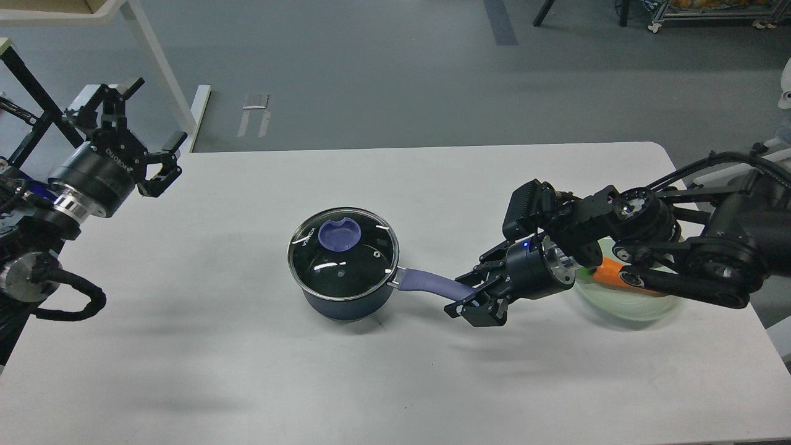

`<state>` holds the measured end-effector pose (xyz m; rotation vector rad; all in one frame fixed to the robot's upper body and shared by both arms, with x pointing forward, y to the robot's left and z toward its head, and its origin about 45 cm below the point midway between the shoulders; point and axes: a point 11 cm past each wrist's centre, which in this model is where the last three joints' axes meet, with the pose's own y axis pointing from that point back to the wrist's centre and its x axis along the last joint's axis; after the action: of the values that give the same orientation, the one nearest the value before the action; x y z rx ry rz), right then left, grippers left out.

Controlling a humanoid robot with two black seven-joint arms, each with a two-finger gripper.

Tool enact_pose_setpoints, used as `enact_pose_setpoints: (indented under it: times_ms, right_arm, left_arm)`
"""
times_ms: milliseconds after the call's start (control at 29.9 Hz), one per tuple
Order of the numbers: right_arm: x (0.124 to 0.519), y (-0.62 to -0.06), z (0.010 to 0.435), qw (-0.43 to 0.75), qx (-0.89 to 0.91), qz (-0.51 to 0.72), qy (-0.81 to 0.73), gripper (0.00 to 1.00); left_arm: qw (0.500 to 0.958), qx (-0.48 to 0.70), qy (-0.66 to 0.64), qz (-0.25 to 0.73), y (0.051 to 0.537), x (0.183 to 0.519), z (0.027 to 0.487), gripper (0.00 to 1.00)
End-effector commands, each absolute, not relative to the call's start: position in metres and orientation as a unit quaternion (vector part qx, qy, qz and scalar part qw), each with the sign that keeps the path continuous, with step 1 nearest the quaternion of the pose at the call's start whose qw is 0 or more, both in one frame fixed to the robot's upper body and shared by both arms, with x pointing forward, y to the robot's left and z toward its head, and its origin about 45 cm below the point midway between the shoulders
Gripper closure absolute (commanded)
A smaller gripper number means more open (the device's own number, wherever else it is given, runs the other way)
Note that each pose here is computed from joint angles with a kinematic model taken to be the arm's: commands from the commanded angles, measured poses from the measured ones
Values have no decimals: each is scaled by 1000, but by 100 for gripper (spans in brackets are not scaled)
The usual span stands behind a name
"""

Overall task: Open pot lid
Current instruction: 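Lower the right gripper onto the lavender pan handle and grasp it, then reach the left gripper over the pan toward the purple lid knob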

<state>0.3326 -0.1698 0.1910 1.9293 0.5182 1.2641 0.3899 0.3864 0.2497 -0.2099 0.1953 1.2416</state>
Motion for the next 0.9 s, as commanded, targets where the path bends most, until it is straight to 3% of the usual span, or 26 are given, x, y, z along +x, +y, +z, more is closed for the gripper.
enact_pose_setpoints:
  times_ms: [0,267,502,669,869]
  right_arm:
    - [332,-169,190,379,754,496,205,58]
    - [332,-169,189,380,753,495,207,69]
    - [335,-171,190,383,753,495,203,69]
    - [336,-171,190,384,753,495,202,69]
    - [340,-174,190,390,752,494,196,69]
  left_arm:
    - [804,-99,91,579,386,390,250,1]
    - [805,-97,89,578,386,390,250,1]
    - [844,-38,25,535,367,392,257,1]
    - [893,101,-165,407,320,397,281,1]
    - [852,210,-407,254,260,378,290,1]
